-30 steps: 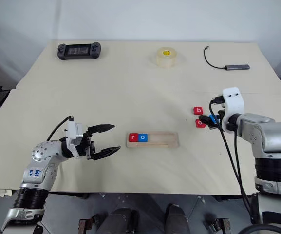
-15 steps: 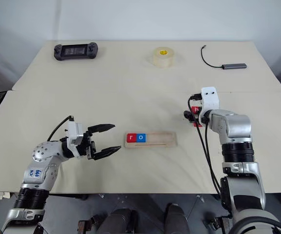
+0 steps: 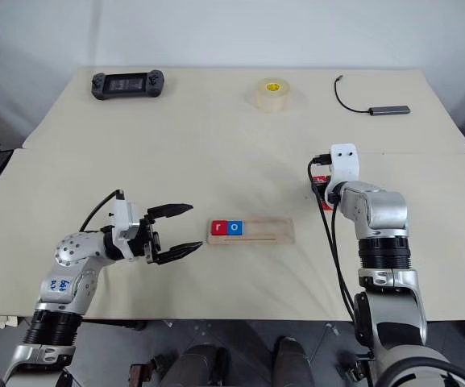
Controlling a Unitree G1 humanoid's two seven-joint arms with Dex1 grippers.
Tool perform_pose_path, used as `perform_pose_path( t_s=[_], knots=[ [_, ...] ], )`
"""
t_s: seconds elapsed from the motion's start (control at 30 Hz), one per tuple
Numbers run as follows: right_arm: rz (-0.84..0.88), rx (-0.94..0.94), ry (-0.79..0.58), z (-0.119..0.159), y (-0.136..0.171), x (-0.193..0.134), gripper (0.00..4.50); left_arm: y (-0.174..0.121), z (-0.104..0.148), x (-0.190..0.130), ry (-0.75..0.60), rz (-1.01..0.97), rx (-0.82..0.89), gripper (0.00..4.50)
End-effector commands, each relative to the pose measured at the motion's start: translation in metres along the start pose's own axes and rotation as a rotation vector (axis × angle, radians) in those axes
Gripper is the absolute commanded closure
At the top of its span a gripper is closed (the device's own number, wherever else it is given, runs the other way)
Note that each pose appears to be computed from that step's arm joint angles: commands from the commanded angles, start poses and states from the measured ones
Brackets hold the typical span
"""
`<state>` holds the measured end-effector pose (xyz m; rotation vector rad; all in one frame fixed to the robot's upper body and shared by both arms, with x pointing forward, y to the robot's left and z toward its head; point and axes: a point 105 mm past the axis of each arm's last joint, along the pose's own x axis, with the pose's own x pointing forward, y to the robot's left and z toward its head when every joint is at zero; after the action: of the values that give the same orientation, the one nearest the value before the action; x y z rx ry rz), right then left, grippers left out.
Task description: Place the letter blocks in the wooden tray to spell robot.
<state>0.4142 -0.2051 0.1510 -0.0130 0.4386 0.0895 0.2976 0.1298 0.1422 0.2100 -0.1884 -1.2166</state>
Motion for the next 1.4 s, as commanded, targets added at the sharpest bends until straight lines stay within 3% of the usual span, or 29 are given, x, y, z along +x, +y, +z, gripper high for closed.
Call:
perform_pose_path(
  t_s=[0.03, 0.2, 0.37, 0.53, 0.7, 0.83, 1.0, 1.1, 1.17, 1.3, 1.4],
  knots=[
    [0.015, 0.006, -0.094, 0.024, -0.001, -0.024, 3.04, 0.002, 0.004, 0.005, -0.017, -0.017, 0.016, 0.00],
    [0.039, 0.000, -0.098, 0.018, 0.004, -0.061, 3.04, 0.002, 0.003, 0.011, -0.024, -0.056, 0.007, 0.00],
    [0.010, -0.010, -0.034, -0.019, 0.007, -0.094, 3.04, 0.006, 0.002, 0.014, -0.020, -0.091, 0.008, 0.00],
    [-0.039, 0.062, 0.028, -0.057, 0.012, -0.102, 3.04, 0.008, 0.002, 0.016, -0.025, -0.109, 0.007, 0.00],
    [-0.050, 0.067, 0.049, -0.066, 0.016, -0.102, 3.04, 0.007, 0.003, 0.017, -0.029, -0.119, 0.011, 0.00],
    [-0.025, 0.071, 0.066, -0.069, 0.020, -0.099, 1.67, 0.007, 0.005, 0.016, -0.031, -0.119, 0.013, 0.00],
    [0.076, -0.031, 0.068, -0.052, 0.011, -0.102, 0.06, 0.001, 0.007, 0.011, -0.025, -0.140, -0.020, 0.00],
    [0.141, -0.145, 0.146, -0.054, -0.005, -0.107, 0.02, -0.006, 0.008, 0.010, -0.015, -0.172, -0.011, 0.00],
    [0.220, -0.224, 0.118, -0.047, -0.012, -0.106, 0.02, -0.005, 0.008, 0.010, -0.020, -0.158, 0.004, 0.00],
    [0.549, -0.494, -0.008, -0.038, -0.009, -0.109, 0.02, -0.003, 0.010, 0.011, -0.025, -0.139, 0.021, 0.00],
    [0.664, -0.612, 0.022, -0.046, -0.018, -0.103, 0.02, -0.002, 0.010, 0.009, -0.025, -0.126, 0.029, 0.00]
  ],
)
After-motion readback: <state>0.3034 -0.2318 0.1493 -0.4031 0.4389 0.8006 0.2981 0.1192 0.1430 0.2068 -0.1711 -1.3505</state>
